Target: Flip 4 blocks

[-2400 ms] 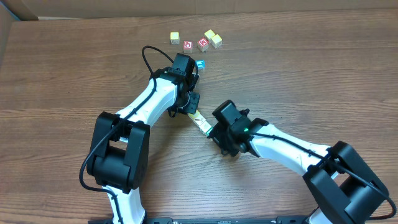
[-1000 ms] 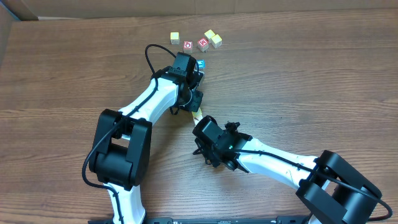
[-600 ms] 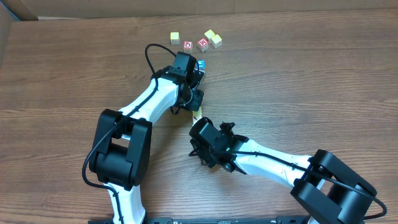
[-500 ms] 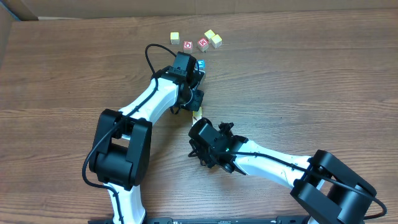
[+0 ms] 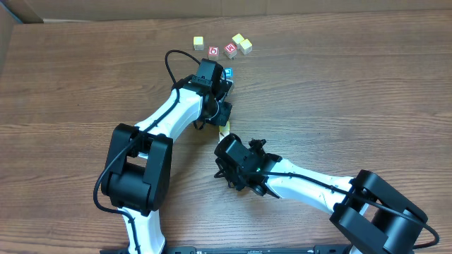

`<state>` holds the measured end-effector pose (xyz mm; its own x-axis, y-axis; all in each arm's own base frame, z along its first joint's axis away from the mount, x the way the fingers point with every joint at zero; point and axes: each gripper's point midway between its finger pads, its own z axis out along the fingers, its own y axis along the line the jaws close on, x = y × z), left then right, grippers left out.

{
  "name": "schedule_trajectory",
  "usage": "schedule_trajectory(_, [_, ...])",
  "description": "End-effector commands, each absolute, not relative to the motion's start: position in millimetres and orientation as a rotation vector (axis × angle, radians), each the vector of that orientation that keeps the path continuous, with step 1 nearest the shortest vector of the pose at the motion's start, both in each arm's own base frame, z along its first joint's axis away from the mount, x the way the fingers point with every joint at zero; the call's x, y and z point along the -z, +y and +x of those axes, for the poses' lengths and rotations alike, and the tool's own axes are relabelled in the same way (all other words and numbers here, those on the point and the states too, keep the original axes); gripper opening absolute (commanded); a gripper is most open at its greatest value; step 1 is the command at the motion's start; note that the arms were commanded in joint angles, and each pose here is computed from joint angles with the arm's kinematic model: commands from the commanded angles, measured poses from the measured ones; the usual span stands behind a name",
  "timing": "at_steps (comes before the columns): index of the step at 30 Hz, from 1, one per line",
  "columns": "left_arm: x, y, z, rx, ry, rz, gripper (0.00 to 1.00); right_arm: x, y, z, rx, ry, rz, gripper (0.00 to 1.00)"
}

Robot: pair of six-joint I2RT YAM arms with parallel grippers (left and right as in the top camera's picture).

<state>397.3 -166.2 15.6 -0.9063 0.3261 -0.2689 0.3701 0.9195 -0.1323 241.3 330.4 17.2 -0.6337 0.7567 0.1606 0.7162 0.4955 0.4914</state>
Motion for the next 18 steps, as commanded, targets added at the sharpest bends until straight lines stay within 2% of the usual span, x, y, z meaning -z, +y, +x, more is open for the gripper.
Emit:
schedule_trajectory(1, [-16.4,-171.1,401.6,0.266,2.828,0.568,0.04,-16.7,331.4,241.0,-0.815,2.658,1.31,0.04])
schedule_trajectory(10, [-45.7,-162.9,427.2,0.151,2.794,0.463,0.04,-20.8,337.2,235.1,-0.853,2.704,1.287,0.04])
schedule_trajectory(14, [-63.2,-166.2,435.9,0.165,2.781,0.414,0.04,-36.0,340.4,236.2,-0.904,2.717,1.174,0.04])
schedule_trajectory(18, [-84.2,-167.7,441.4,0.172,2.777,0.38,0.04,-69.5,341.9,242.7,-0.986,2.7,0.906,0.04])
